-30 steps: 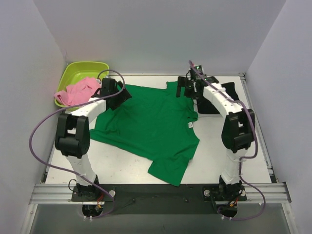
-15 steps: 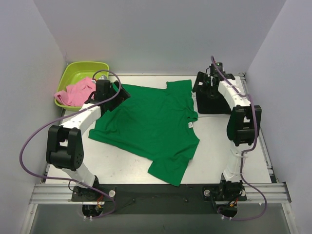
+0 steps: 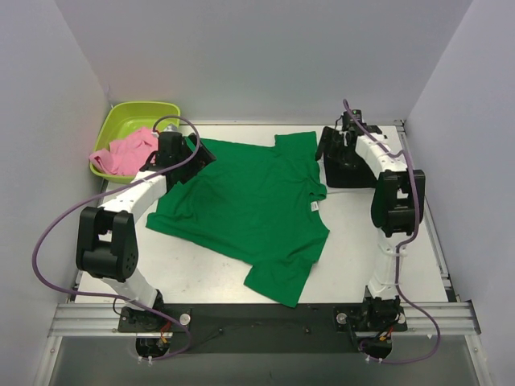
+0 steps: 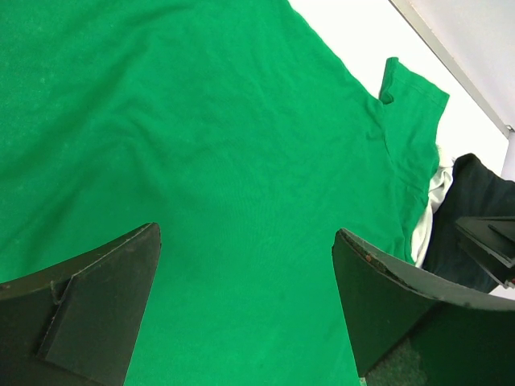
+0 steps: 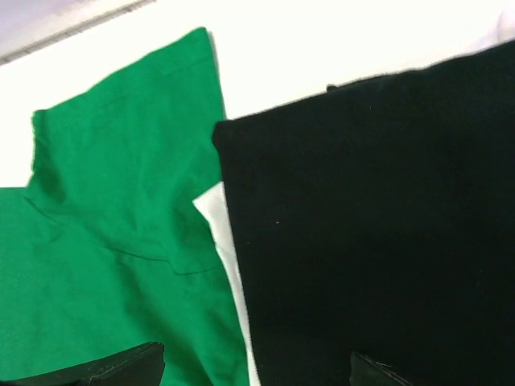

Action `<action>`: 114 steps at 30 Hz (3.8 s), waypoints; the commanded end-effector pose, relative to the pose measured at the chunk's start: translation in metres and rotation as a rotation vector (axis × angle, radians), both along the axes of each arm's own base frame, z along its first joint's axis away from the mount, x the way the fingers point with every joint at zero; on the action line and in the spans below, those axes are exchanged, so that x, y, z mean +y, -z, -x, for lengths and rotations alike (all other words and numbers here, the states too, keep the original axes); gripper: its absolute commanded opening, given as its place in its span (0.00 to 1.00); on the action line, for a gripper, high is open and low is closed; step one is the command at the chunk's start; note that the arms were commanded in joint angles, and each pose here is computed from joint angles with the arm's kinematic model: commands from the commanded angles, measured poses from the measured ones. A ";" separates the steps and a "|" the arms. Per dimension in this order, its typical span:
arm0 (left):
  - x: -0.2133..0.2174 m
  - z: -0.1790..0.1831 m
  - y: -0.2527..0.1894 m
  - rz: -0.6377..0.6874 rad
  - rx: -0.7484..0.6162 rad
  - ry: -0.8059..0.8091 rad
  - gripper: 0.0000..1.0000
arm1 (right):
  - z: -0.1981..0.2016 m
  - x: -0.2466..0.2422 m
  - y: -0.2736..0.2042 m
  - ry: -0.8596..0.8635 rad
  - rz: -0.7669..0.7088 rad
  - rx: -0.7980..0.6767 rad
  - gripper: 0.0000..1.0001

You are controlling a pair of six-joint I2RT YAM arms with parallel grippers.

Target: Fold and stack the t-shirts

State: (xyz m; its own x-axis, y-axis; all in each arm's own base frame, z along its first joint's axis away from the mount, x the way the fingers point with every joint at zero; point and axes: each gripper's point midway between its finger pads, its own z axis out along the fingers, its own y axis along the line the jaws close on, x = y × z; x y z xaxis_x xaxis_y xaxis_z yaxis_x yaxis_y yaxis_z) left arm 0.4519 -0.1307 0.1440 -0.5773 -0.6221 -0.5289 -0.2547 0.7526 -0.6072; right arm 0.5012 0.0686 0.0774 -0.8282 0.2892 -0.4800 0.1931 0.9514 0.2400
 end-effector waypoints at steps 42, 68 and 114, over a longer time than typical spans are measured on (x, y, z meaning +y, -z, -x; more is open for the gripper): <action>0.008 -0.003 -0.032 0.054 -0.092 -0.001 0.97 | -0.052 -0.117 -0.070 0.201 0.111 -0.194 1.00; 0.108 0.015 -0.059 -0.060 0.007 -0.087 0.97 | 0.081 0.155 -0.004 -0.256 -0.014 -0.011 1.00; 0.088 0.050 0.006 -0.077 0.114 -0.056 0.98 | -0.044 0.030 0.055 -0.047 0.026 0.146 1.00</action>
State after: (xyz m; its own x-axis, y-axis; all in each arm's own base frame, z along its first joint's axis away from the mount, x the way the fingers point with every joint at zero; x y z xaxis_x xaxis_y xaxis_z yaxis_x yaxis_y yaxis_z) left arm 0.4074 -0.0344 0.1336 -0.6130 -0.6441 -0.4576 -0.3971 0.7518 -0.5264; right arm 0.5474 0.1117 0.0249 -0.8850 0.2681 -0.3806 0.1882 0.9538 0.2343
